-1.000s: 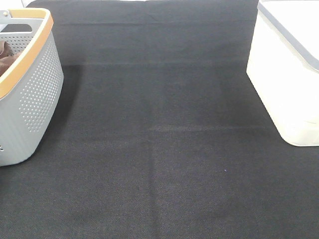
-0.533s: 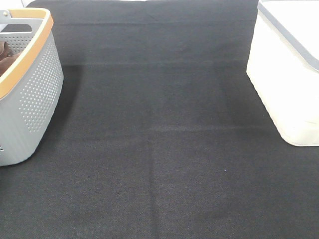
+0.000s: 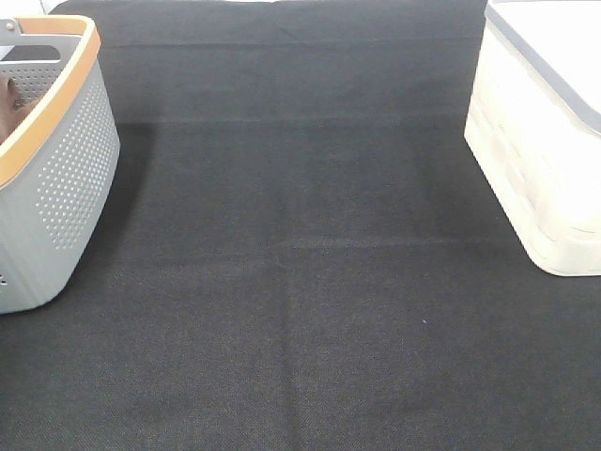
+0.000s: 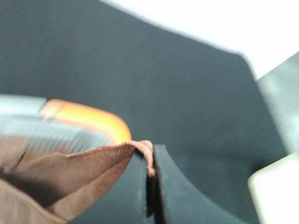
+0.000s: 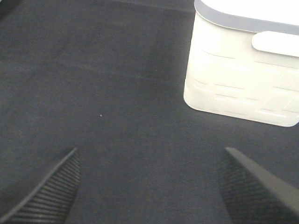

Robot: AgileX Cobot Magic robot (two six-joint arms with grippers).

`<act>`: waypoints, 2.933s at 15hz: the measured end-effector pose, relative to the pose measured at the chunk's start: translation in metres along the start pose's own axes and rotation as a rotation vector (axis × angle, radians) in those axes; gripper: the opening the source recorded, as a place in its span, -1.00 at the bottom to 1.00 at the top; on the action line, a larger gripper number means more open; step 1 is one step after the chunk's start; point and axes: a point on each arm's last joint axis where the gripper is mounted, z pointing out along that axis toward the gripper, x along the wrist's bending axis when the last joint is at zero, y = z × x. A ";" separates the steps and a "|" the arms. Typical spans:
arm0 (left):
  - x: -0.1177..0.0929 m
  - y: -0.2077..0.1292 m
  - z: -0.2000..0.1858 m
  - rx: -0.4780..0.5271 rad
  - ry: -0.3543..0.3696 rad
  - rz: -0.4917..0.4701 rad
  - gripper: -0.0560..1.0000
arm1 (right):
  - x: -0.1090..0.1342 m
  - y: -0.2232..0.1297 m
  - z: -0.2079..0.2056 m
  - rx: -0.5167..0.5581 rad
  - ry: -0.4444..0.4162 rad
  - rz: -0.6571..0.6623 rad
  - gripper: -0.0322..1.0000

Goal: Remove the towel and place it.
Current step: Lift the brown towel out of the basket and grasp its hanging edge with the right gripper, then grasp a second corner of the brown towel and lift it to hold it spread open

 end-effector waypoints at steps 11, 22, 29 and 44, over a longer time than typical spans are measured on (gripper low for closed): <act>-0.142 -0.005 -0.055 -0.284 -0.400 0.167 -0.88 | 0.019 0.046 0.043 0.124 0.362 0.221 0.54; -0.241 -0.058 -0.046 -0.231 -0.625 0.286 -0.88 | 0.017 0.164 0.109 -0.070 0.664 -0.053 0.28; -0.265 -0.077 -0.049 -0.203 -0.678 0.337 -0.88 | 0.044 0.193 0.141 -0.173 0.729 -0.191 0.32; -0.278 -0.088 -0.053 -0.178 -0.725 0.344 -0.88 | 0.080 0.189 0.187 -0.144 0.610 -0.141 -0.24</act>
